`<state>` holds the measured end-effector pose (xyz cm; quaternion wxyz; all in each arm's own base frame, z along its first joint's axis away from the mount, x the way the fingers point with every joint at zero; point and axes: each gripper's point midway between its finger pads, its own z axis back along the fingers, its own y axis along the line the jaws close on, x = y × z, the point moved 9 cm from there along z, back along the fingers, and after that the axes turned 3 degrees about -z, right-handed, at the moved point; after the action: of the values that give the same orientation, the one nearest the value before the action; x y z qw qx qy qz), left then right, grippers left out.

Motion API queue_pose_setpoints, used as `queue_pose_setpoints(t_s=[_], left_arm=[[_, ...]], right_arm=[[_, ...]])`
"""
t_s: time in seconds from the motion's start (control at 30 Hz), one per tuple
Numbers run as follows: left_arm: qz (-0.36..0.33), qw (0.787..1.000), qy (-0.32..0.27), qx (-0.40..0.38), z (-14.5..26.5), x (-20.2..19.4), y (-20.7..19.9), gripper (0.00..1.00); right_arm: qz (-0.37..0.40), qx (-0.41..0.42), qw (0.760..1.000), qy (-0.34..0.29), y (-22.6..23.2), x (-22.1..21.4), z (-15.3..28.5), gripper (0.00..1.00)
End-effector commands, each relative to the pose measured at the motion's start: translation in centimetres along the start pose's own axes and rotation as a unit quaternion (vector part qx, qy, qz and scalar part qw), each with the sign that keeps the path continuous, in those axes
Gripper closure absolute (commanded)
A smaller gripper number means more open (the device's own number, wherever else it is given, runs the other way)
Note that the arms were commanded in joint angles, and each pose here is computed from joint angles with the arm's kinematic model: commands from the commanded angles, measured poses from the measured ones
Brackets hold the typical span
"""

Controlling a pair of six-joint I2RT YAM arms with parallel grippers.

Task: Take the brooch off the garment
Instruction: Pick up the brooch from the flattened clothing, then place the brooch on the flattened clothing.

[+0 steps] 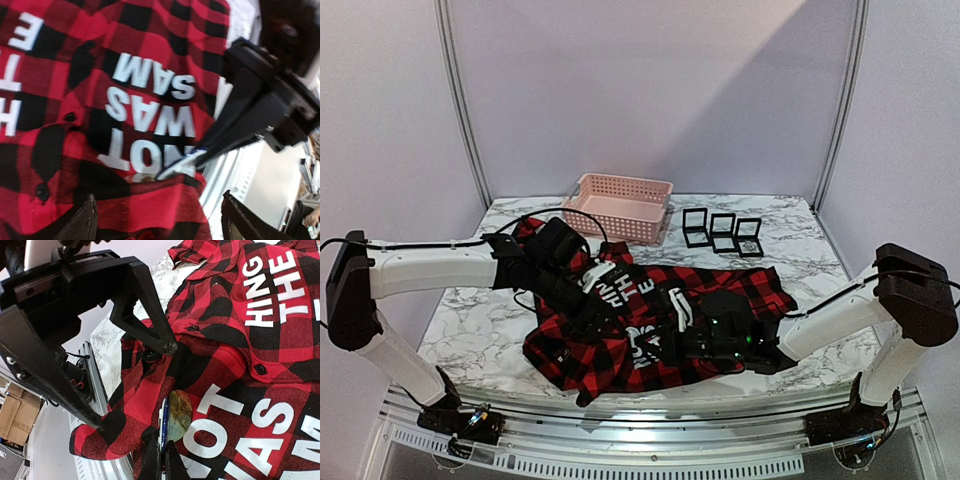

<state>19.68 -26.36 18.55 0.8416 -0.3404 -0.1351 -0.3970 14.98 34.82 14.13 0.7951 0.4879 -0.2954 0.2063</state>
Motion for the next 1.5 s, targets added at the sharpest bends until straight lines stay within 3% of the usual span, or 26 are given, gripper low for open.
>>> queue_pose_setpoints(t_s=[0.0,0.23,0.53,0.97,1.03,1.1,1.27,1.47], left_arm=[[0.010,0.998,-0.041,0.051,1.5,0.2,0.4,0.14],[0.034,0.992,-0.112,0.053,3.8,-0.3,-0.6,0.11],[0.019,0.989,-0.090,0.113,5.4,-1.2,-0.6,0.12],[0.000,0.989,-0.103,0.103,5.6,0.2,-1.1,0.13],[-0.002,0.989,-0.104,0.102,5.6,0.3,-1.2,0.13],[-0.007,0.990,-0.104,0.100,5.6,0.2,-1.3,0.13],[-0.047,0.987,-0.106,0.110,6.0,0.0,-2.1,0.13],[-0.172,0.970,-0.072,0.153,4.5,0.6,-4.7,0.15]], right_arm=[[0.019,-0.016,1.000,-0.013,0.9,1.5,-0.1,1.00],[0.103,-0.098,0.989,0.040,2.0,2.2,-1.8,1.00],[0.142,-0.168,0.972,0.089,1.8,2.9,-2.1,1.00],[0.217,-0.213,0.931,0.202,1.8,0.9,-1.4,1.00],[0.219,-0.207,0.930,0.208,2.0,0.8,-1.2,0.93],[0.216,-0.210,0.932,0.203,2.0,0.9,-1.0,0.80],[0.187,-0.196,0.954,0.129,2.6,2.9,1.5,0.50],[0.092,-0.187,0.978,0.025,0.5,5.0,5.6,0.41]])
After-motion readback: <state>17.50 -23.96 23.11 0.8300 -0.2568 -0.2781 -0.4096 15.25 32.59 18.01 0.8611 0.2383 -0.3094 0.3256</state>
